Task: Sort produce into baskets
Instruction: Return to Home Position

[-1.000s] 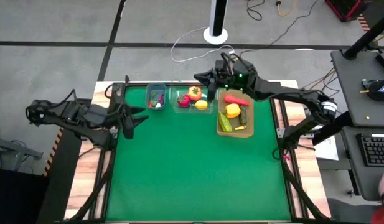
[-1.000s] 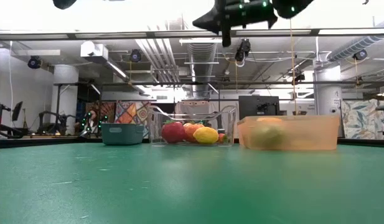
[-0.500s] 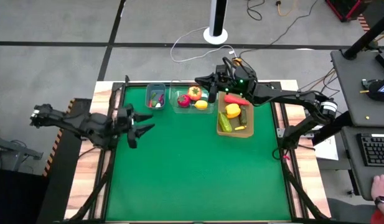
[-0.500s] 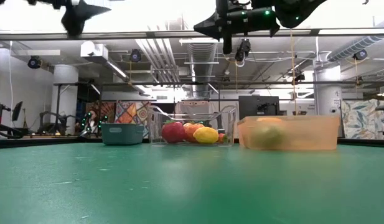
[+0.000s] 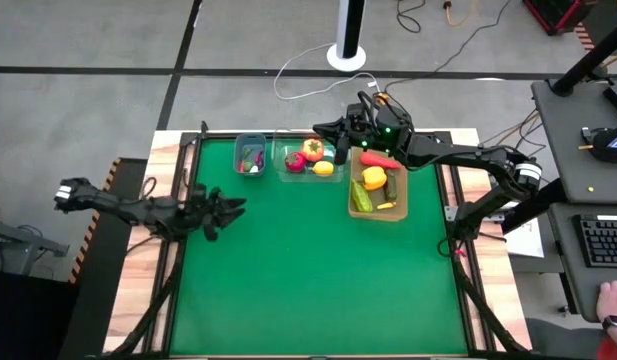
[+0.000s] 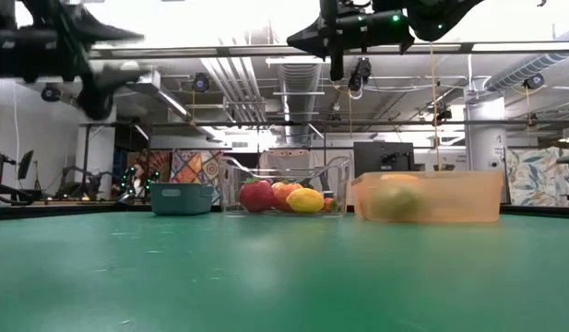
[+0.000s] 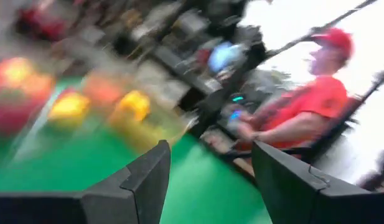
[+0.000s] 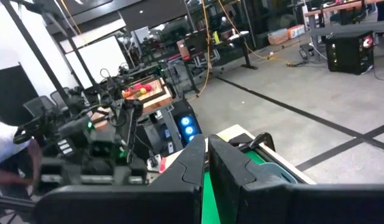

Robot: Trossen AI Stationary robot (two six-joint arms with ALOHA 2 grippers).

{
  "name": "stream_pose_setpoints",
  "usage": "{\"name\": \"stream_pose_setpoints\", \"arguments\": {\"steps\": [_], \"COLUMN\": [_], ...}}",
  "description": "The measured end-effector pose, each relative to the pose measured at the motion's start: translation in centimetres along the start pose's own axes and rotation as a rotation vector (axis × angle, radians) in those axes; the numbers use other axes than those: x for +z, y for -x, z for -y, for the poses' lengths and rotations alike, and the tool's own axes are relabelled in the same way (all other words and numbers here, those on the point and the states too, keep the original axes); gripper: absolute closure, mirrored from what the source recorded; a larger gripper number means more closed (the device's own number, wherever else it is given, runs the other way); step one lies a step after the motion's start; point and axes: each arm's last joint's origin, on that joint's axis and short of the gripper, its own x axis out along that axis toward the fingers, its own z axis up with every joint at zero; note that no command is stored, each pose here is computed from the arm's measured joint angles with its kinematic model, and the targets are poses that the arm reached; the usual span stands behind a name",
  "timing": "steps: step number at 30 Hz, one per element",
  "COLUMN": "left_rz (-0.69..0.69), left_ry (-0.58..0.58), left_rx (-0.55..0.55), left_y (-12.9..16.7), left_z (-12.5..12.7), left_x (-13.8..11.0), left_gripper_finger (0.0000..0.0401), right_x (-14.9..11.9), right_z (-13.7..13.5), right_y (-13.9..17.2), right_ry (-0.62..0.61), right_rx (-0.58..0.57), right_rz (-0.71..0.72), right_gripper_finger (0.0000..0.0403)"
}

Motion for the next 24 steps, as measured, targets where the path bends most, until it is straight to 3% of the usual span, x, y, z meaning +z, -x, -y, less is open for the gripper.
{"name": "stream_pose_setpoints", "arguments": {"steps": [4, 14, 20, 24], "left_rz": [0.092, 0.080, 0.023, -0.068], "left_ry": [-0.099, -0.195, -0.294, -0.310], "left_rx": [-0.113, -0.357, -0.415, -0.381], "left_y": [0.2, 1.8, 2.3, 2.2], "left_z": [0.6, 0.5, 0.6, 0.0], "left_x": [1.3, 2.5, 2.5, 1.6], "left_gripper_finger": [0.0195, 0.0195, 0.0195, 0.0195], "right_x": [0.0, 0.0, -0.3, -0.6], "right_z": [0.0, 0.0, -1.2, -2.7], "right_y": [0.0, 0.0, -0.1, 0.0], "right_ry": [-0.007, -0.043, -0.006, 0.079], "right_rx": [0.000, 0.001, 0.073, 0.121], "right_rz": [-0.001, 0.001, -0.023, -0.028], "right_gripper_finger": [0.0390, 0.0390, 0.0390, 0.0390]}}
